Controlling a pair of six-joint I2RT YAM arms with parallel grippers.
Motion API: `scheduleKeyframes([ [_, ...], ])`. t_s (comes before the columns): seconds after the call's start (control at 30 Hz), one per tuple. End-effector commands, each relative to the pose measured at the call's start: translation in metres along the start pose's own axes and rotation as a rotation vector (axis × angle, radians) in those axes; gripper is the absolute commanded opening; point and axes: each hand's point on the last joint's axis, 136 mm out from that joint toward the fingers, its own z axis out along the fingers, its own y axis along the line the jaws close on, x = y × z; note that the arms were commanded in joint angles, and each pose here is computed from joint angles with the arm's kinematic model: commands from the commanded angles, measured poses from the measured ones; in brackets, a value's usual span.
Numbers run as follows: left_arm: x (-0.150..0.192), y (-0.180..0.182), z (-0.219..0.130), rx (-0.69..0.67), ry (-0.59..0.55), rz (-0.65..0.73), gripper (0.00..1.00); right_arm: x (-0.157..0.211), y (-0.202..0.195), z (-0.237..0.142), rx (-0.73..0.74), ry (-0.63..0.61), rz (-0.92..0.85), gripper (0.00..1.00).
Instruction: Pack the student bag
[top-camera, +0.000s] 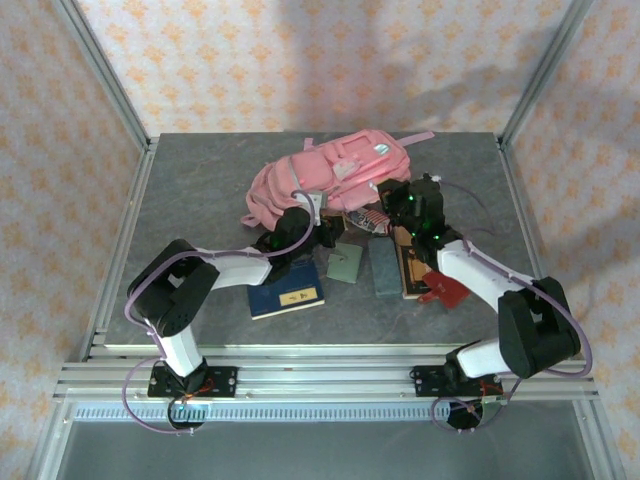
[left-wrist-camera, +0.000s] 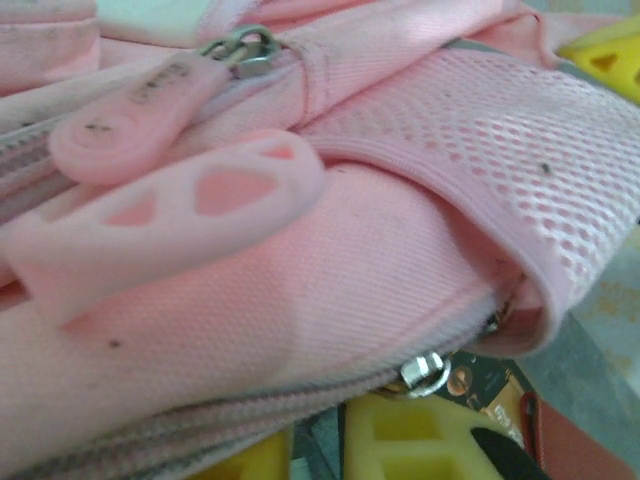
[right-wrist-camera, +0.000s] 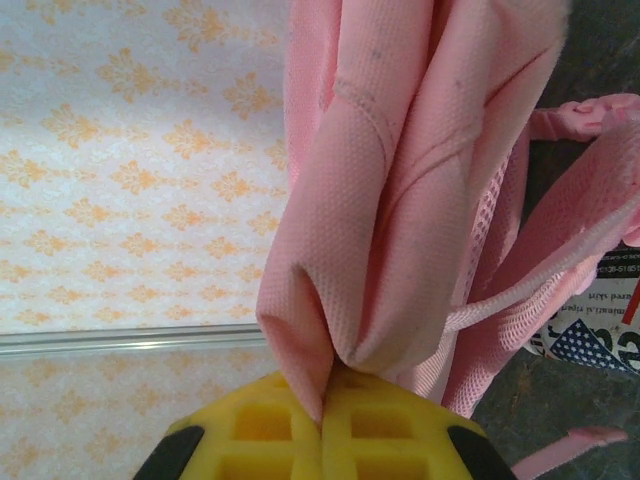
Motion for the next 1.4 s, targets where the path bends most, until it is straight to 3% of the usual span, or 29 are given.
scheduleKeyframes([
  [0.0,-0.034,-0.022,-0.005,0.083,-0.095,0.009,0.0,0.008,0.042,-0.015,-0.146,0.019,-0.003,0.0],
  [0.23,-0.029,-0.012,-0.03,0.06,-0.081,-0.004,0.0,0.005,0.035,-0.013,-0.124,-0.004,-0.014,0.0],
  [0.6,-0.001,0.023,-0.059,-0.083,0.009,0.002,0.0,0.005,0.008,-0.004,-0.054,-0.015,-0.018,0.0],
  [0.73,0.001,0.014,-0.067,-0.04,0.028,0.001,0.0,0.008,0.009,-0.002,-0.06,0.003,-0.01,0.0],
  [0.8,0.001,0.003,-0.065,0.016,0.042,-0.011,0.26,0.009,0.012,-0.002,-0.07,0.01,-0.002,0.0],
  [0.9,0.001,-0.016,-0.061,0.122,0.044,-0.058,0.44,0.009,0.02,-0.003,-0.084,0.017,0.012,0.0],
  [1.17,0.005,-0.045,-0.045,0.313,0.042,-0.198,0.54,0.009,0.032,-0.003,-0.092,0.024,0.013,0.0],
  [1.37,0.012,-0.032,-0.03,0.219,0.029,-0.165,0.59,0.009,0.038,-0.004,-0.107,0.029,0.014,0.0],
])
